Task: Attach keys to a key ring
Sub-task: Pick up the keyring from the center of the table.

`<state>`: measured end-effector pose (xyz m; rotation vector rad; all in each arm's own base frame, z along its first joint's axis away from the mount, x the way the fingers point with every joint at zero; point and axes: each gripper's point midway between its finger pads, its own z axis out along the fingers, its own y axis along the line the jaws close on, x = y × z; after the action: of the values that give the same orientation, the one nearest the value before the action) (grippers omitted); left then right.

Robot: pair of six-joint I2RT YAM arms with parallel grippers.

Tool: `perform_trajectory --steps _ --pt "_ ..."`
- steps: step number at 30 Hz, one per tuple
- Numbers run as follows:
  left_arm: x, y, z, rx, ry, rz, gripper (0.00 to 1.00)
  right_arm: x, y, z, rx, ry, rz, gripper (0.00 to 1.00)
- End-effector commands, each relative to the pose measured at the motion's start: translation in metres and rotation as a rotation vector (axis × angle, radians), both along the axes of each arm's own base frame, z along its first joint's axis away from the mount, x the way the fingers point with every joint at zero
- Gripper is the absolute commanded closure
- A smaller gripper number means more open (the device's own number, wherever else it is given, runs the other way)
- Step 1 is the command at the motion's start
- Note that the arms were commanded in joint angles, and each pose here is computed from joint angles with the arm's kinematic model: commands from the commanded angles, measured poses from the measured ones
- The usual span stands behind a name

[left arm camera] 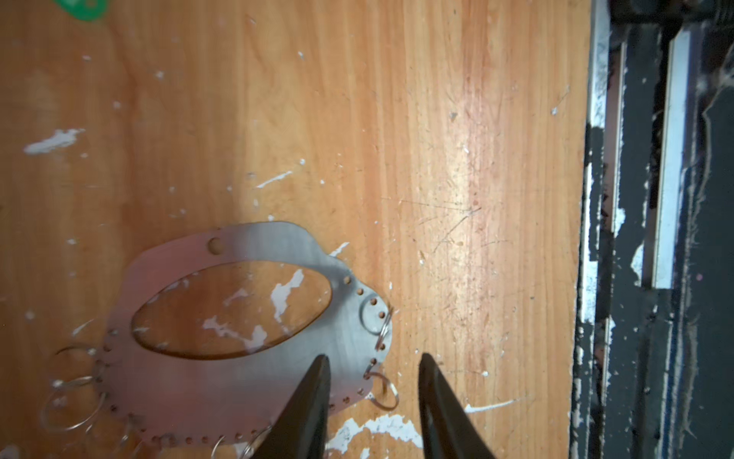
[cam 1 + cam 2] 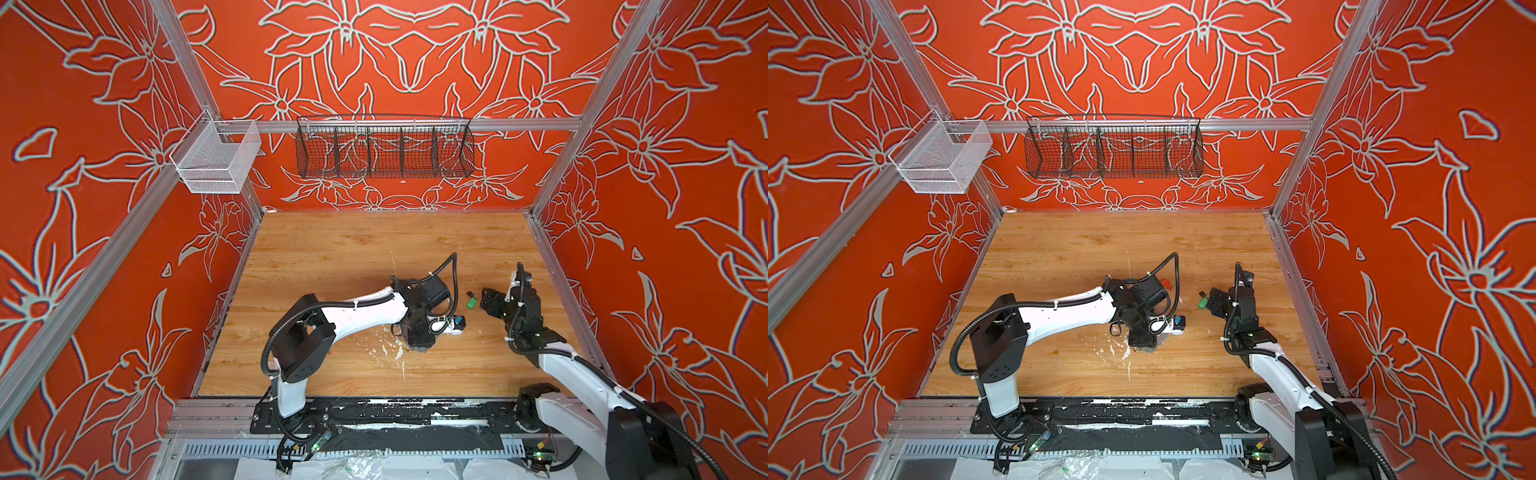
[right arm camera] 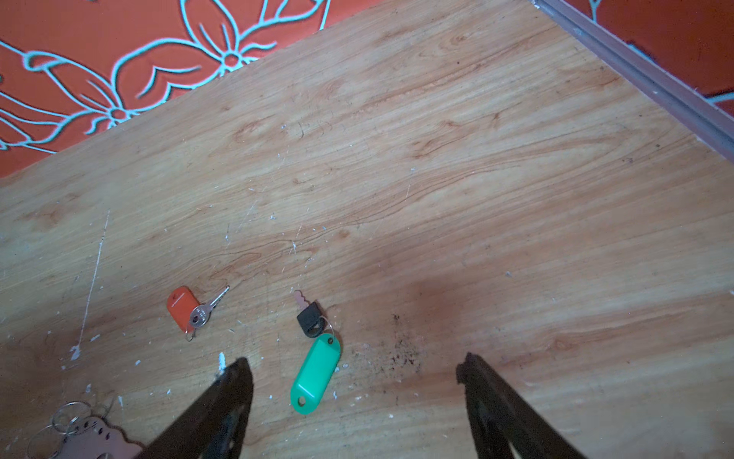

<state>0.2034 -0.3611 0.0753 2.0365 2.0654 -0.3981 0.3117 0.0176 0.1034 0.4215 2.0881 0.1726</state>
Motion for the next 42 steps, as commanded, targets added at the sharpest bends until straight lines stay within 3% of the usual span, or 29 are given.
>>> perform_trajectory --steps 1,9,15,32,42 --pt "-0.002 0.005 -0.002 0.097 0.015 0.017 0.62 0.009 -0.001 0.017 -0.002 -0.046 -0.011 0.16" --pt "0.004 0.005 -0.014 0.143 0.017 0.050 0.60 0.009 -0.001 0.017 0.000 -0.048 -0.007 0.16" --pt "-0.008 0.001 -0.021 0.144 0.051 0.009 0.58 0.010 0.000 0.017 0.000 -0.046 -0.004 0.16" --pt "-0.012 0.002 -0.048 0.239 -0.001 -0.025 0.62 0.010 0.000 0.017 0.001 -0.045 -0.001 0.16" --pt "-0.012 0.003 -0.048 0.244 0.001 -0.033 0.72 0.009 0.001 0.017 0.001 -0.045 0.000 0.16"
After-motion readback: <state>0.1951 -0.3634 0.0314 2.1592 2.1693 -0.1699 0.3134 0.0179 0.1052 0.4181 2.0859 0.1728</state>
